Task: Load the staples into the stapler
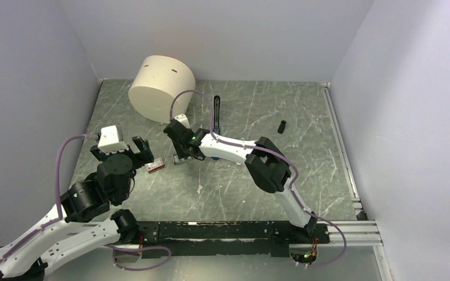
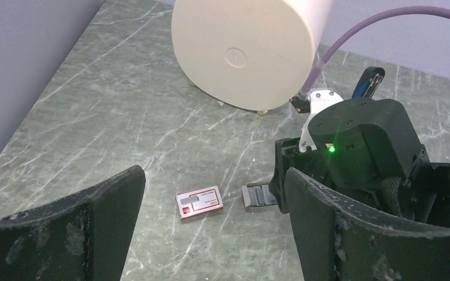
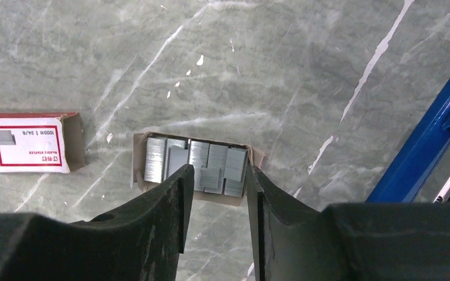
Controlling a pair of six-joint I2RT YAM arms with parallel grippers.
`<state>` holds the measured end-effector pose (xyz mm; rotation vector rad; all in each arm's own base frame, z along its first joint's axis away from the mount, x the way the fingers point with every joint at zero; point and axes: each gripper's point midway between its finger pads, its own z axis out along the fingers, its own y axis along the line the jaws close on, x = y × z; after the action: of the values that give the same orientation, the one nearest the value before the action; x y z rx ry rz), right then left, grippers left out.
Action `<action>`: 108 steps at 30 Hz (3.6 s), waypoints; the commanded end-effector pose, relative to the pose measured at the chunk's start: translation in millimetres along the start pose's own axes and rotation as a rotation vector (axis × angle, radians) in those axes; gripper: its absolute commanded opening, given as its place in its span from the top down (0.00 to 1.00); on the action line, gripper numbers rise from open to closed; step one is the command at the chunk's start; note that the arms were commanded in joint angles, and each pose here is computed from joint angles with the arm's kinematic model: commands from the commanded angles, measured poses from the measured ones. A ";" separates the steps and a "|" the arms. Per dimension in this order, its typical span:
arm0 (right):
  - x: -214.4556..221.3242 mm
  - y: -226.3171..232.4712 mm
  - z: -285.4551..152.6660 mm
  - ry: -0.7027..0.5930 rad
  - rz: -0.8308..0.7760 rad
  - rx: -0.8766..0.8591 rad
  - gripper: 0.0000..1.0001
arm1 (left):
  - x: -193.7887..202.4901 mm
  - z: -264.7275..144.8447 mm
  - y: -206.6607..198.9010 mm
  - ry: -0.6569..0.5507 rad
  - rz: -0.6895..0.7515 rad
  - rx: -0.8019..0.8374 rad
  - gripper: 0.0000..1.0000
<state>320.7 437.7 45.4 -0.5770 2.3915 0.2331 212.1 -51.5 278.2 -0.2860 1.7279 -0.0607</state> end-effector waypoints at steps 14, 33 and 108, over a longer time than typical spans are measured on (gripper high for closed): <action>12.7 5.2 2.2 0.028 0.030 -0.032 0.64 | -8.4 -1.4 -2.2 -0.016 -0.018 0.011 0.07; 20.5 9.3 13.1 0.048 0.027 -0.037 0.70 | -7.1 -0.8 -2.7 -0.012 -0.010 0.009 0.07; 131.0 -58.3 -78.3 0.248 0.153 0.107 0.66 | -4.1 -1.1 -13.8 0.005 -0.019 0.061 0.07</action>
<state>211.6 322.0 19.7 -0.4286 2.6797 0.1474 213.2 -62.1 277.2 -0.2519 1.7445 -0.1024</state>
